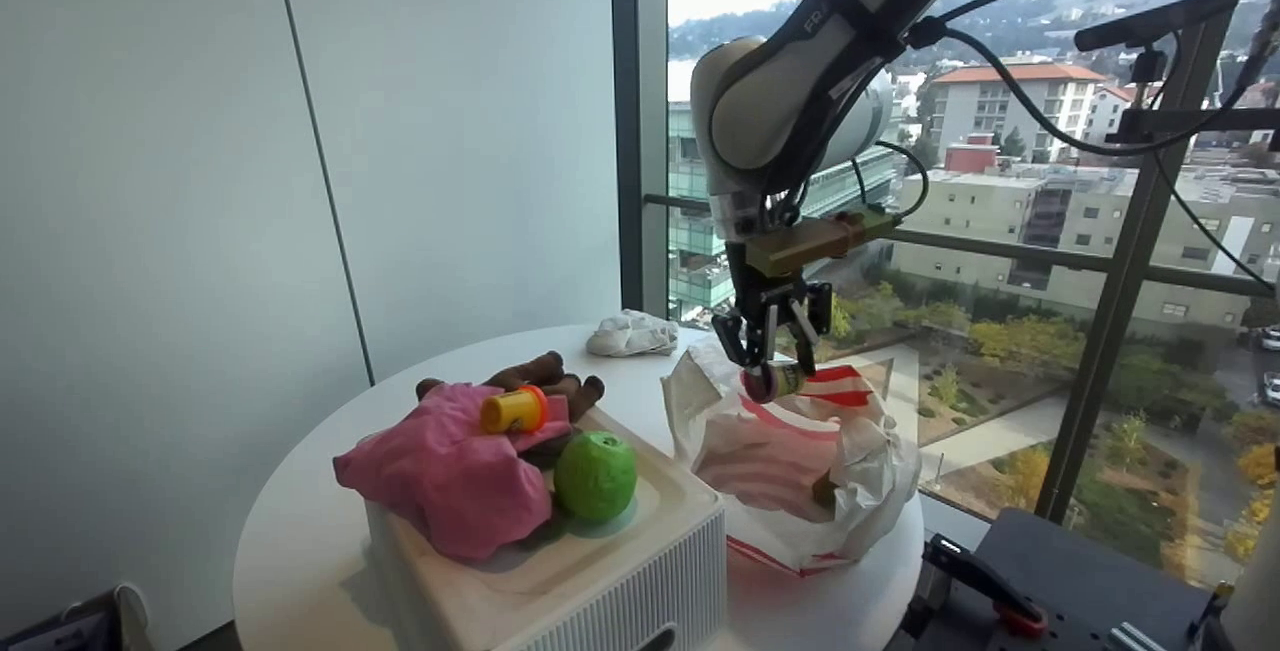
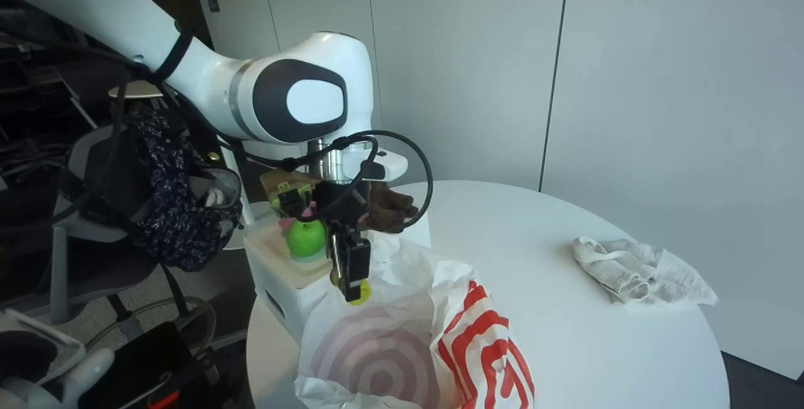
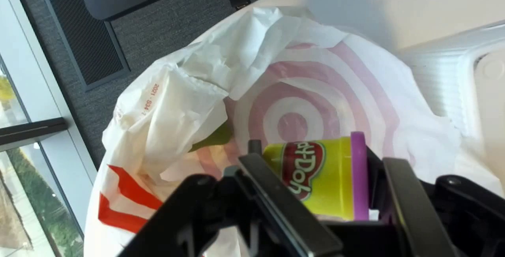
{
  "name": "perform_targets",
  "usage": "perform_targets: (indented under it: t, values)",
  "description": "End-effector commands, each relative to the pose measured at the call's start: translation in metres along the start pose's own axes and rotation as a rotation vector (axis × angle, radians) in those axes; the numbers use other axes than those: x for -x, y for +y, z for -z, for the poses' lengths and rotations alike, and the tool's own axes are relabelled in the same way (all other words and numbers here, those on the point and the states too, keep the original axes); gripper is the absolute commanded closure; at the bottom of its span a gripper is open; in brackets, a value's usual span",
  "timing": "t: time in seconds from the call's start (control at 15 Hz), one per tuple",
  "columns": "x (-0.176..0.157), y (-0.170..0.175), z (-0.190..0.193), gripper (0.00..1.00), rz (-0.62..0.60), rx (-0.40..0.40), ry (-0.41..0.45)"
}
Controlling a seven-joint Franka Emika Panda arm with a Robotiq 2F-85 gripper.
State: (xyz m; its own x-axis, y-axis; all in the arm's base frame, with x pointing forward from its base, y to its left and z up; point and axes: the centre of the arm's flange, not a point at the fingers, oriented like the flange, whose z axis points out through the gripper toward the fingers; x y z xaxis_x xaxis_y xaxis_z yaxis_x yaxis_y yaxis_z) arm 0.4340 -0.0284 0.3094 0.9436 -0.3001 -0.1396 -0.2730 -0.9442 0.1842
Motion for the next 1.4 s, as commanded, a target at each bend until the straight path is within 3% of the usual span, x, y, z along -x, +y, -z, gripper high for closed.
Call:
perform_targets:
  t: [0.0,0.33,0.6,0.93,1.33]
  values:
    - [0.007,-0.020,0.025,0.68,0.114,-0.087,0.141]
    - [-0.007,-0.081,0.035,0.68,0.260,-0.130,0.388]
    - [-0.005,-0.127,0.039,0.68,0.381,-0.219,0.488]
    - [0.011,-0.162,0.049,0.68,0.523,-0.374,0.509]
    - [0.010,-0.188,0.036,0.68,0.623,-0.423,0.475]
